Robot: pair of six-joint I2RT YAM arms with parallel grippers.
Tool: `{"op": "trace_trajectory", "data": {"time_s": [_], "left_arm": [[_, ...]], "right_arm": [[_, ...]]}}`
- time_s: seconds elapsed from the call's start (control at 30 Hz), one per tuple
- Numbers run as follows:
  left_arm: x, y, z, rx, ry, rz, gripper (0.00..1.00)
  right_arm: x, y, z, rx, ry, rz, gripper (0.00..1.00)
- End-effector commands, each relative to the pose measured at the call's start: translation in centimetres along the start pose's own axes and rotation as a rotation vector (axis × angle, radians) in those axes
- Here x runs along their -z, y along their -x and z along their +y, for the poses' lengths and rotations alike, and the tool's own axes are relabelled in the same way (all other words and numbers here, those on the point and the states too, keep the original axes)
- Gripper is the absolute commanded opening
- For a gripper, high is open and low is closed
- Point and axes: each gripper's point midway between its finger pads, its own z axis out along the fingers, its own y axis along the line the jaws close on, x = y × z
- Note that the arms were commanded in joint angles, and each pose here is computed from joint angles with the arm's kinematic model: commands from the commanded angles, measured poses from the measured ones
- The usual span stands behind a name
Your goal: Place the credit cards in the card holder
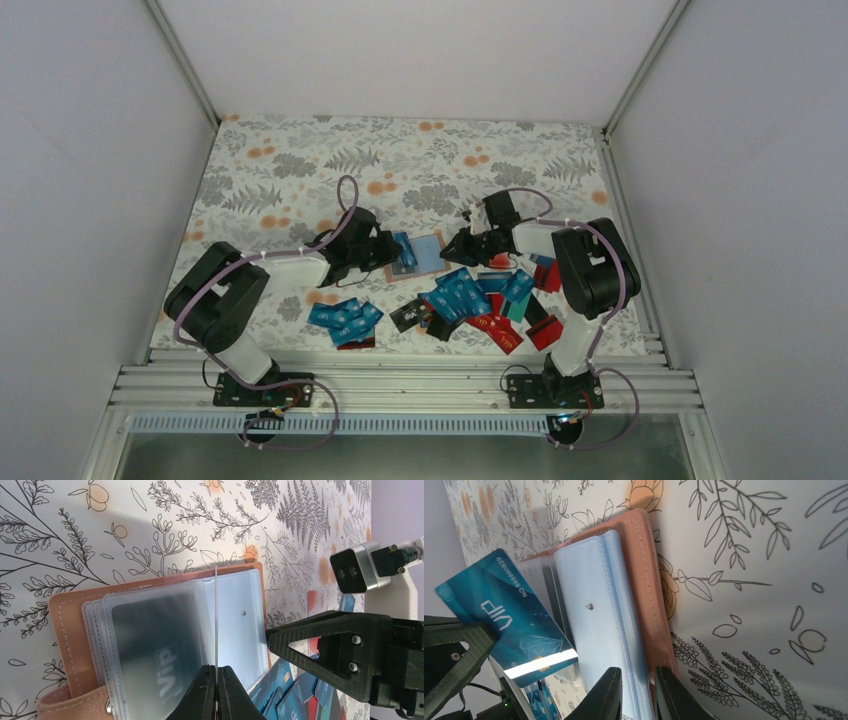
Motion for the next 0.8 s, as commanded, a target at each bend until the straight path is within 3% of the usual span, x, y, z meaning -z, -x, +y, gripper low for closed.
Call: {"op": "trace_trajectory", "data": {"time_s": [0.0,0.77], "left_arm": [[-0.6,0.6,-0.2,0.002,-0.016,-0.018,0.02],[-1.1,-1.2,0.7,0.129,-0.090,0.009,0.02]], "right_arm": [[-0.7,-0.7,-0.8,0.003,-0.014,0.018,0.19],[-0.7,-1.3,-1.3,-0.012,-0.019,0.027,0.17]]}}
